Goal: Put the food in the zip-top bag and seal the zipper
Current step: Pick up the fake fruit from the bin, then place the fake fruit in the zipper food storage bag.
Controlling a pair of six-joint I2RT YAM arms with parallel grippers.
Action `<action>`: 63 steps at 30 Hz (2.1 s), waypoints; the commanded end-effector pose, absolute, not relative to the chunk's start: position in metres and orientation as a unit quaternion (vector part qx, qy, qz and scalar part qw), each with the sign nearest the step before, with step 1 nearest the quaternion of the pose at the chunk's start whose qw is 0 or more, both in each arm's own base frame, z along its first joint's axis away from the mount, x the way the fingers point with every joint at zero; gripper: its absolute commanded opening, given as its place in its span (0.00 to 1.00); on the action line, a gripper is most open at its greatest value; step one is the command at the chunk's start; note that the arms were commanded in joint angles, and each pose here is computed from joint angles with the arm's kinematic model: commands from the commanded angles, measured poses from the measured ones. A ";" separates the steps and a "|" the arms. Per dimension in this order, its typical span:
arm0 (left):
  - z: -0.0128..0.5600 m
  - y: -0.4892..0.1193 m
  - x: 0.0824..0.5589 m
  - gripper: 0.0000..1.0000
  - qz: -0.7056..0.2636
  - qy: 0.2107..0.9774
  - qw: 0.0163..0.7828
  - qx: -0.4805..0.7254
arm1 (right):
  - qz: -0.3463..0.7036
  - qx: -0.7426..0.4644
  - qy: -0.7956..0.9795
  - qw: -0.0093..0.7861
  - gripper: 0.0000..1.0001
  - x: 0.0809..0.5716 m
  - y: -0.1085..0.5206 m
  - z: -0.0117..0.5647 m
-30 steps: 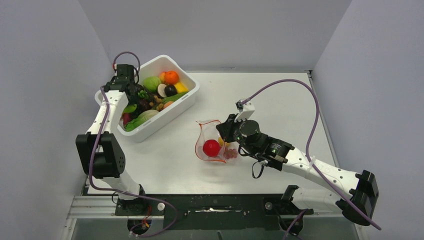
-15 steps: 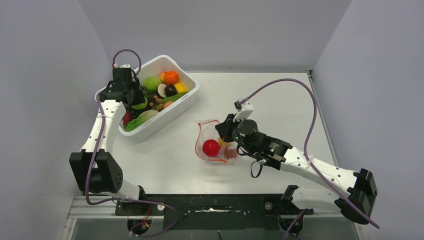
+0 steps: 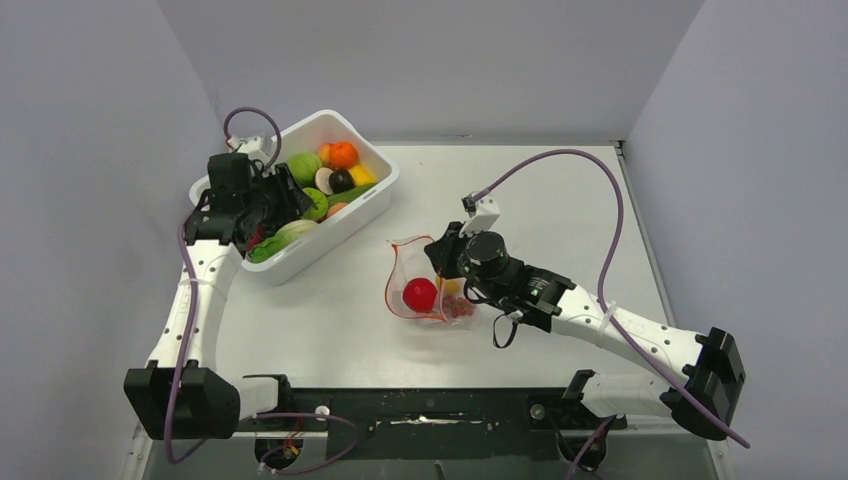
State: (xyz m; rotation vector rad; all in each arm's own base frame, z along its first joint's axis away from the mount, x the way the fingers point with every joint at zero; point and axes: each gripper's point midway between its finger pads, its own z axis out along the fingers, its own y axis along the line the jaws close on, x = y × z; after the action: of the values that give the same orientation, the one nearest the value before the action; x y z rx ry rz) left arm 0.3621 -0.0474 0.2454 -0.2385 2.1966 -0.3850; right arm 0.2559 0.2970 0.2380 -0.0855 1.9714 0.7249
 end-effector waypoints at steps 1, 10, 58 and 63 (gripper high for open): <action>0.291 -0.096 0.343 0.40 -0.291 0.832 0.472 -0.038 | 0.335 -0.006 0.785 0.520 0.00 0.267 0.305 0.276; 0.312 -0.134 0.294 0.40 -0.400 0.795 0.456 0.014 | 0.344 0.019 0.786 0.513 0.00 0.273 0.308 0.275; 0.261 -0.237 0.243 0.68 -0.491 0.790 0.360 0.077 | 0.382 0.037 0.771 0.509 0.00 0.268 0.311 0.290; 0.263 -0.220 0.252 0.68 -0.431 0.812 0.387 0.064 | 0.378 0.038 0.771 0.512 0.00 0.266 0.307 0.290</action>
State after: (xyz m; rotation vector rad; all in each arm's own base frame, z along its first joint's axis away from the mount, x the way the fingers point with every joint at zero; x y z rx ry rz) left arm 0.2408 -0.2311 0.2350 0.1368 2.1362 -1.2350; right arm 0.2616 0.3073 0.2430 0.0354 1.9940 0.8152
